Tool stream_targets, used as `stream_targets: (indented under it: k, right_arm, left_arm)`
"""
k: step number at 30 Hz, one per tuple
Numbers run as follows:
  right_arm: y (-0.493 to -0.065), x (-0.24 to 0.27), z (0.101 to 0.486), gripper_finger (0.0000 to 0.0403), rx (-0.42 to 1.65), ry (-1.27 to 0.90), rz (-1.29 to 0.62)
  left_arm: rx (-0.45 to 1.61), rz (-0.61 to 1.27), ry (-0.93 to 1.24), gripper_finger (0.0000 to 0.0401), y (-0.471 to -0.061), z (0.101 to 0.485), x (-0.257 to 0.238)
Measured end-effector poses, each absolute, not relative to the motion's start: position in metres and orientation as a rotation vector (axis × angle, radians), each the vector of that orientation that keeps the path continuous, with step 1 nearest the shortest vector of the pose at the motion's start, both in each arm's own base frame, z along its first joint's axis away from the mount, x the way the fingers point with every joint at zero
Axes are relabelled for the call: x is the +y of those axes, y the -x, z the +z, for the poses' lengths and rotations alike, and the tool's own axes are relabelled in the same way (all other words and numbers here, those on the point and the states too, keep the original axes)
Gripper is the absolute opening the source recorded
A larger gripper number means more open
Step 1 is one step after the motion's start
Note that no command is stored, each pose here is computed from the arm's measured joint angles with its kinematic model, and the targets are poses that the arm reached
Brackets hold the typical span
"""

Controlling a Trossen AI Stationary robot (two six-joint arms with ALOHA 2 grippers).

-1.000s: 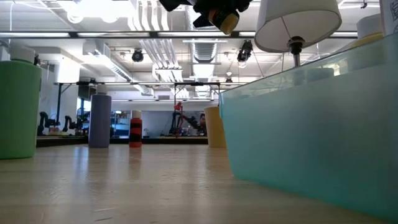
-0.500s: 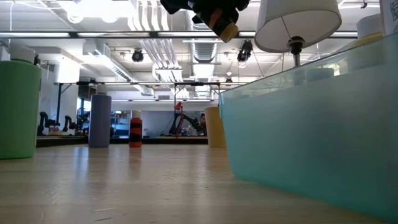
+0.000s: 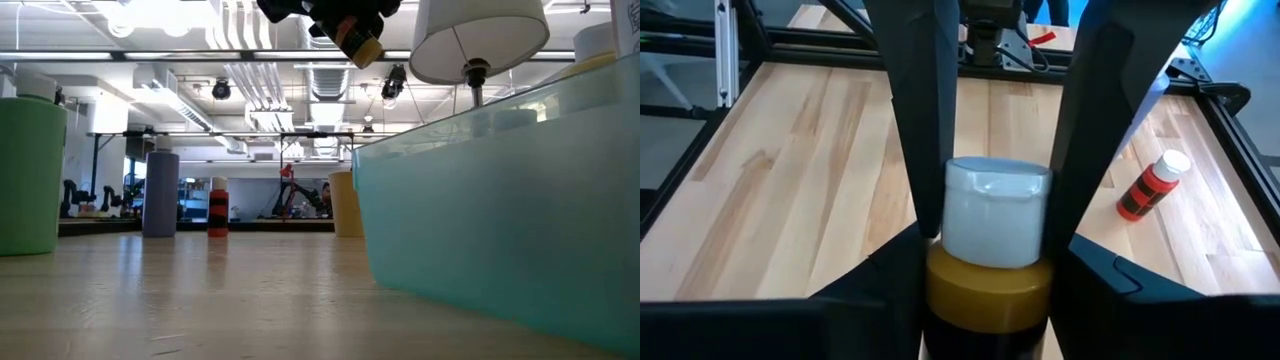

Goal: Pick & Place Paint Supplies
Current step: Put the light green into the green bin

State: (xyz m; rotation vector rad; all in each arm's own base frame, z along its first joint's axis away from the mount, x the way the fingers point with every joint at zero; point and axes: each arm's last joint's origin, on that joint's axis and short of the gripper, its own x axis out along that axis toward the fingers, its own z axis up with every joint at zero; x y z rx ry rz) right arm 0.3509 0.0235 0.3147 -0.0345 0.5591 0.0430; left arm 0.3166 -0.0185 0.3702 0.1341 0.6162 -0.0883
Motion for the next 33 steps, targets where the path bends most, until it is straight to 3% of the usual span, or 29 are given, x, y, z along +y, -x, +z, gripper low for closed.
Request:
stream_targets:
  k: [4,10,16,24,27,33]
  right_arm:
    - [-0.351,0.023,0.315,0.0139,0.560,0.048,0.044]
    - [-0.349,0.023,0.314,0.0147,0.576,0.066,0.049]
    - [-0.346,0.023,0.314,0.0140,0.600,0.076,0.052]
    - [-0.326,0.022,0.331,0.0141,0.586,0.065,0.049]
    - [-0.319,0.025,0.337,0.0140,0.559,0.067,0.060]
    - [-0.307,0.035,0.349,0.0141,0.357,0.086,0.097]
  left_arm:
    - [0.617,-0.059,-0.134,0.0136,-0.316,0.370,-0.018]
    - [0.614,-0.053,-0.129,0.0152,-0.317,0.371,-0.018]
    - [0.631,-0.034,-0.126,0.0192,-0.309,0.375,-0.017]
    - [0.668,0.221,-0.140,0.0230,-0.273,0.392,-0.008]
    - [0.620,0.240,-0.099,0.0231,-0.262,0.381,-0.008]
    - [0.368,0.208,-0.049,0.0232,-0.257,0.321,-0.013]
